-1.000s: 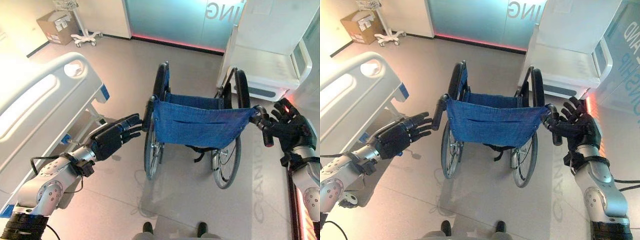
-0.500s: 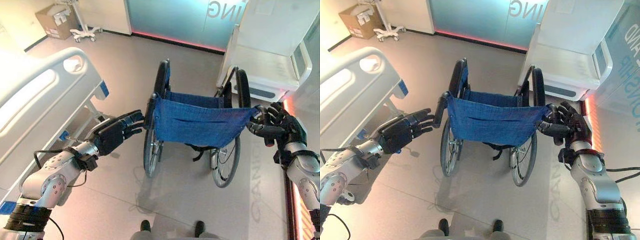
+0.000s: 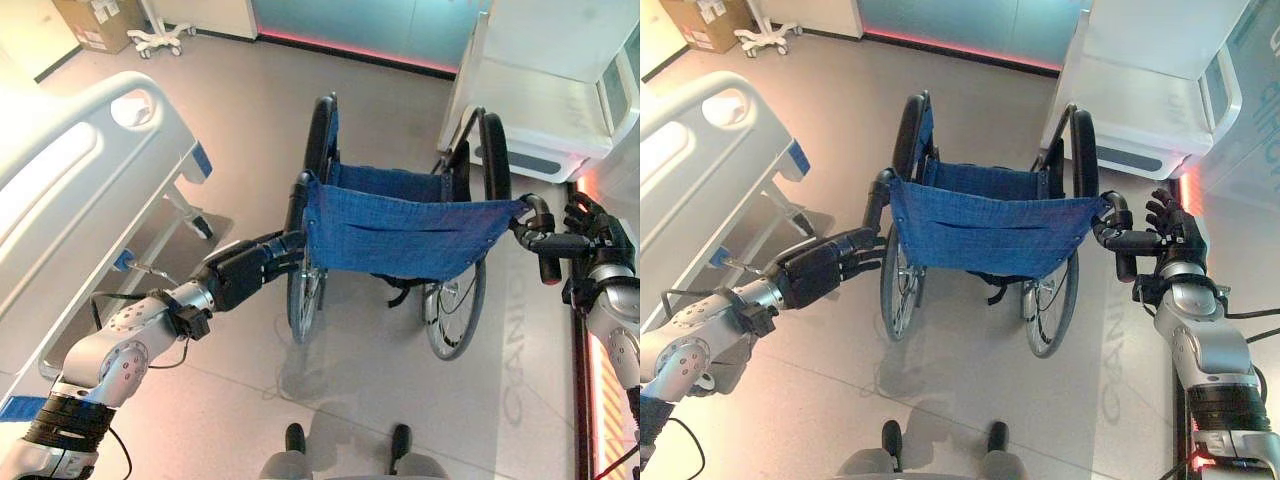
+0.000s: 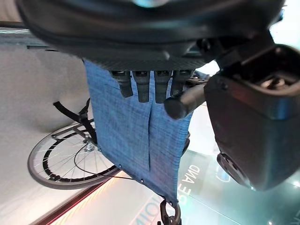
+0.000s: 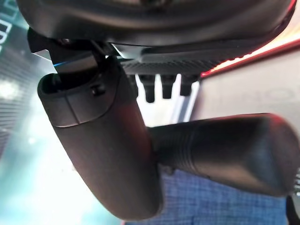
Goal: Push the wheelchair next to the bed
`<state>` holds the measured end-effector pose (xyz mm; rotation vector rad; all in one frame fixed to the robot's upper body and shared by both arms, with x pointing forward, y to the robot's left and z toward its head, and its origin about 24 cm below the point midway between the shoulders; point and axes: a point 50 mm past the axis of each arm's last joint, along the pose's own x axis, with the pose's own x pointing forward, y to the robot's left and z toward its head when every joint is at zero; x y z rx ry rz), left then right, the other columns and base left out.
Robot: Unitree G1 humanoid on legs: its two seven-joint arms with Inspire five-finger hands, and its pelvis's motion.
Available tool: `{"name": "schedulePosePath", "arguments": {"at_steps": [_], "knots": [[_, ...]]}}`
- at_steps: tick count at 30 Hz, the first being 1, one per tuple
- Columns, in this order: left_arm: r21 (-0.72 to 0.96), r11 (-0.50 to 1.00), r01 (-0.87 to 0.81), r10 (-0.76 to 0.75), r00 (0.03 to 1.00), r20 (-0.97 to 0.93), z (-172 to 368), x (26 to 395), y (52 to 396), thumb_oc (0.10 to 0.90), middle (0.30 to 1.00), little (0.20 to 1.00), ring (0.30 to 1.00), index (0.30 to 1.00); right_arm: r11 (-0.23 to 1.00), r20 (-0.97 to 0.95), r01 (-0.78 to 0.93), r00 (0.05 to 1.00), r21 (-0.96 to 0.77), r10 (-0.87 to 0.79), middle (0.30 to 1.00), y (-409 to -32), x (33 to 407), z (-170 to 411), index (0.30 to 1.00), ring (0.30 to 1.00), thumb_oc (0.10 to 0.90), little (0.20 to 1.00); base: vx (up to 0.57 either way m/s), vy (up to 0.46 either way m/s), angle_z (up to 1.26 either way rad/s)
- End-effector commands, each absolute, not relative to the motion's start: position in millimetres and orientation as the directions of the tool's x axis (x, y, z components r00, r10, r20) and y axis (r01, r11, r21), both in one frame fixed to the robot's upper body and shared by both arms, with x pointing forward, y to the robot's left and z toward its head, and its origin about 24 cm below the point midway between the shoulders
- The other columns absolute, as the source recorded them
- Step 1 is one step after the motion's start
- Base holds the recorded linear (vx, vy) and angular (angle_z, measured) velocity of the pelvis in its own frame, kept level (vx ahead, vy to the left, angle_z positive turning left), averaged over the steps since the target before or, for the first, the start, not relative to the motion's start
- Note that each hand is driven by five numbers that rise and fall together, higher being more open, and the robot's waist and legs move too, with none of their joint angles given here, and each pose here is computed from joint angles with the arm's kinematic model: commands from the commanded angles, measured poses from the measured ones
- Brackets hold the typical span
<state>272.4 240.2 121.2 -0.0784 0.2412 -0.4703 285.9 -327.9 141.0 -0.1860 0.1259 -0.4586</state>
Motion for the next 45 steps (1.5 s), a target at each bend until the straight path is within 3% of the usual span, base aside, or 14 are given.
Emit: {"name": "schedulePosePath", "arguments": {"at_steps": [1, 2, 3, 13, 27, 45], "knots": [[-0.072, 0.847, 0.526, -0.525, 0.850, 0.027, 175.5, 294.6, 228.8, 0.800, 0.900, 0.900, 0.900, 0.900, 0.793, 0.066, 0.520, 0.846, -0.317, -0.529, 0.594, -354.4, 291.2, 201.6, 0.594, 0.594, 0.596, 0.594, 0.00, 0.000, 0.00], [-0.071, 0.847, 0.527, -0.527, 0.849, 0.026, 175.3, 295.1, 228.4, 0.800, 0.900, 0.900, 0.900, 0.900, 0.795, 0.053, 0.512, 0.849, -0.327, -0.525, 0.420, -355.0, 292.1, 199.6, 0.420, 0.420, 0.480, 0.420, 0.00, 0.000, 0.00], [-0.070, 0.844, 0.532, -0.532, 0.847, 0.023, 174.9, 295.3, 227.1, 0.800, 0.900, 0.900, 0.900, 0.900, 0.802, 0.027, 0.486, 0.860, -0.346, -0.510, 0.300, -354.6, 293.8, 196.2, 0.300, 0.300, 0.400, 0.300, 0.05, -0.015, 0.03], [-0.069, 0.831, 0.552, -0.553, 0.833, 0.014, 172.0, 300.2, 224.4, 0.800, 0.900, 0.900, 0.900, 0.900, 0.862, -0.095, 0.297, 0.926, -0.410, -0.365, 0.300, -339.3, 309.3, 193.3, 0.300, 0.300, 0.400, 0.300, 0.01, -0.004, 0.00], [-0.083, 0.814, 0.575, -0.578, 0.815, -0.027, 165.9, 300.8, 219.1, 0.800, 0.900, 0.900, 0.900, 0.900, 0.861, -0.152, 0.273, 0.918, -0.429, -0.367, 0.300, -334.8, 312.2, 186.9, 0.300, 0.300, 0.400, 0.300, 0.01, -0.001, 0.00], [-0.370, 0.699, 0.612, -0.664, 0.748, -0.017, 160.3, 313.5, 175.0, 0.800, 0.900, 0.900, 0.900, 0.900, 0.873, -0.149, 0.216, 0.940, -0.437, -0.307, 0.300, -314.1, 326.1, 190.3, 0.300, 0.300, 0.400, 0.300, 0.00, 0.000, 0.00]]}}
